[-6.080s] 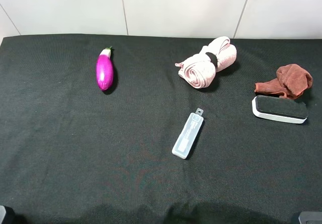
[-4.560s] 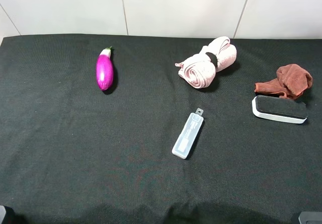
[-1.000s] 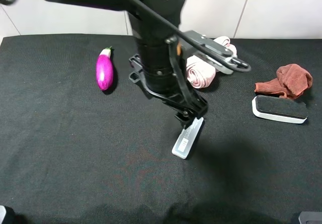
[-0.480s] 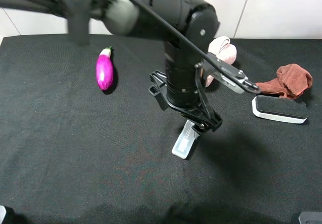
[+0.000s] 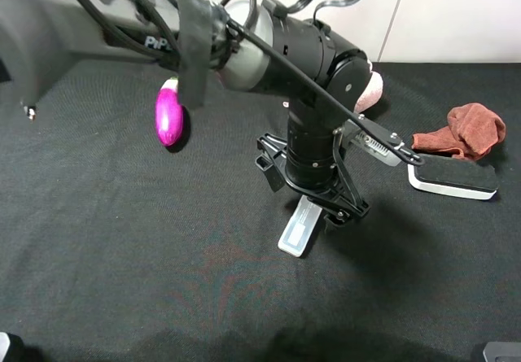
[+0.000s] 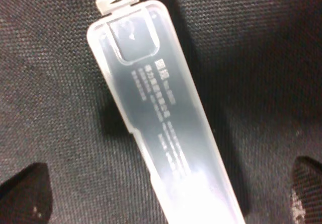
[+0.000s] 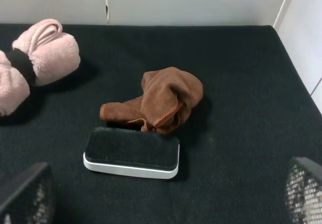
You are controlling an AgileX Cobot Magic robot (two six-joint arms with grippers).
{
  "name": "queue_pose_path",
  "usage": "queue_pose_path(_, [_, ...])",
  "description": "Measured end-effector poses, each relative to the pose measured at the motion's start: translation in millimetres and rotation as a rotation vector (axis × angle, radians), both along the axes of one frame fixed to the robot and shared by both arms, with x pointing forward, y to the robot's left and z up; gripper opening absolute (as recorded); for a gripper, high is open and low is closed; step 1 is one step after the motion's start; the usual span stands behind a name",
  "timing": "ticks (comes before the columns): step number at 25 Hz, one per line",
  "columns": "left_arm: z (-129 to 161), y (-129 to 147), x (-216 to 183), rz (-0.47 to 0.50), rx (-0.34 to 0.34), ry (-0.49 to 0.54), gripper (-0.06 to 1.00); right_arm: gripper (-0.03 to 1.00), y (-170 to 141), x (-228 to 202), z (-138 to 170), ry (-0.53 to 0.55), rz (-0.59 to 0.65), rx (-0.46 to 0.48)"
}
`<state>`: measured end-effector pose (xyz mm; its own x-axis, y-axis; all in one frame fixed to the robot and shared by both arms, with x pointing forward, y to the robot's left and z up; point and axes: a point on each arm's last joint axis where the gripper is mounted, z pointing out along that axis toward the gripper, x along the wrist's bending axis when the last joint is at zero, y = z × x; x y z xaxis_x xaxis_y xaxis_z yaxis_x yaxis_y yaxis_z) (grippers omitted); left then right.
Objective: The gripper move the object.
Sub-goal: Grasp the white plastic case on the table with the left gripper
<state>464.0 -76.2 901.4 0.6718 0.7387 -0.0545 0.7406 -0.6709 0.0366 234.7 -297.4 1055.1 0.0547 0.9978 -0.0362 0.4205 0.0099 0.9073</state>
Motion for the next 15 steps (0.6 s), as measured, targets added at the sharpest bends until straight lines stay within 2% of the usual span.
queue_pose_path(9, [-21,-3,4,0.077,0.005,-0.011,0.99,0.69,0,0,0,0.000,0.001,0.001])
queue_pose_path(15, [-25,-4,6,0.103,0.003,-0.030,0.99,0.69,0,0,0,0.000,0.002,0.002])
